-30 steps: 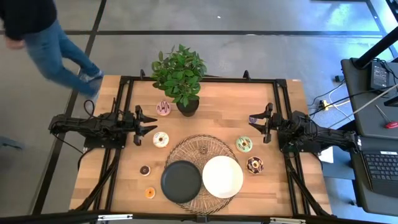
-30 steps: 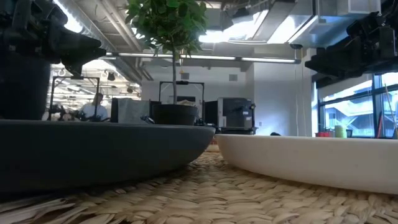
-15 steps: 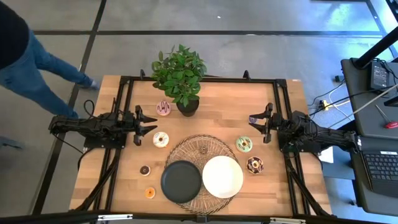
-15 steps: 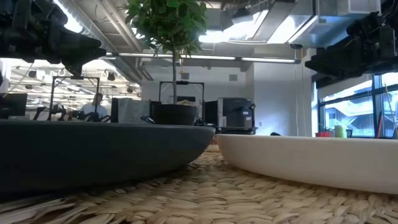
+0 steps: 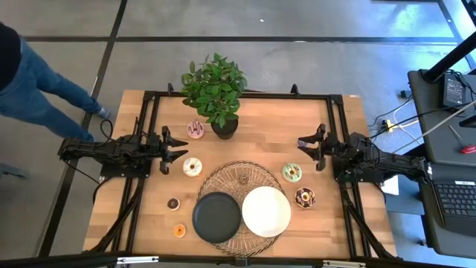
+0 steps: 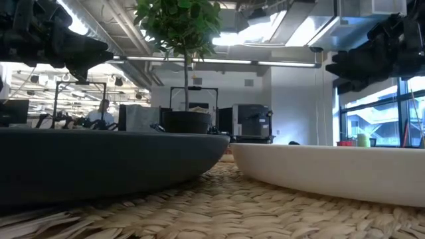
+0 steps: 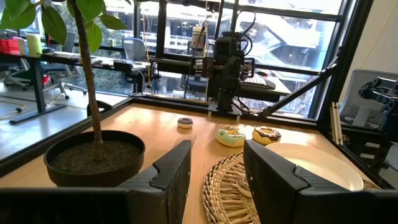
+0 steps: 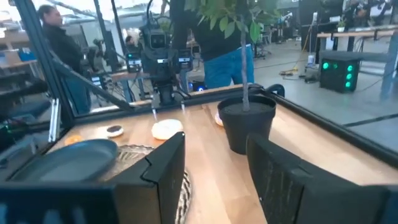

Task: Pick & Place donuts
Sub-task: Put the large white donut on the black plate

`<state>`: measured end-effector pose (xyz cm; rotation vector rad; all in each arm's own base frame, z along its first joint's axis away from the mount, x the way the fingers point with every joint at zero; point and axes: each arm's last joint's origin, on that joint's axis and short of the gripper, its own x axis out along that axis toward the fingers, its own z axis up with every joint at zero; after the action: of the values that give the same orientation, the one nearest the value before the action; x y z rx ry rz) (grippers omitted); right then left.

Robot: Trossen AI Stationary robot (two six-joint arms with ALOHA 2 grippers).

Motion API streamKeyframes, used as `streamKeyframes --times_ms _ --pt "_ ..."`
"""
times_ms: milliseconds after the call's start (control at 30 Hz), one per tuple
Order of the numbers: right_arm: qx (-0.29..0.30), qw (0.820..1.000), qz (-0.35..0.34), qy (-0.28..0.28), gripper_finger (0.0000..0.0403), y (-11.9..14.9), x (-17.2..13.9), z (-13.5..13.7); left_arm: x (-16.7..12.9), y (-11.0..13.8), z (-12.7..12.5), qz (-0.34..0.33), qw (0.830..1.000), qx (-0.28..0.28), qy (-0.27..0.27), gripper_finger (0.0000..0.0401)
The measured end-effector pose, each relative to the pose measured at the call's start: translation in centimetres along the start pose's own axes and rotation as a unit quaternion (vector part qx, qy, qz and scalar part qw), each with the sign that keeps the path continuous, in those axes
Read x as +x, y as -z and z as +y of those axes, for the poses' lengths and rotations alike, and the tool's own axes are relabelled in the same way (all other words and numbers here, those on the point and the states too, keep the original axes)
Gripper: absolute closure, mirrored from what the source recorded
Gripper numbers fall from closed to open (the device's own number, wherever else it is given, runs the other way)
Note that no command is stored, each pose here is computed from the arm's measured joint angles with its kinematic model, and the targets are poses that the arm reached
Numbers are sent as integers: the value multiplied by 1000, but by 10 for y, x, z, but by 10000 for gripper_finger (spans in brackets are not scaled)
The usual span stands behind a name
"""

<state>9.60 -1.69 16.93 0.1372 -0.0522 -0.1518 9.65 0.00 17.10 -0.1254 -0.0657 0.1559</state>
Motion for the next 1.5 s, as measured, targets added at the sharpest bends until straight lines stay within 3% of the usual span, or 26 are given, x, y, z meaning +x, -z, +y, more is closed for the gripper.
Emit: streamKeyframes --times_ms 233,833,1067,1267,1500 --pt "59 998 2 1 230 1 0 0 0 0 0 0 1000 0 0 258" --pt "6 1000 22 21 230 4 2 -2 0 0 1 -3 1000 2 -13 258" --pt "6 999 30 22 230 5 3 -2 0 0 1 -3 998 55 -19 258" --pt "31 998 45 25 230 8 5 -2 0 -1 1 -4 998 53 -21 258" --pt "5 997 74 28 230 13 8 -3 0 -1 1 -4 999 28 -21 258"
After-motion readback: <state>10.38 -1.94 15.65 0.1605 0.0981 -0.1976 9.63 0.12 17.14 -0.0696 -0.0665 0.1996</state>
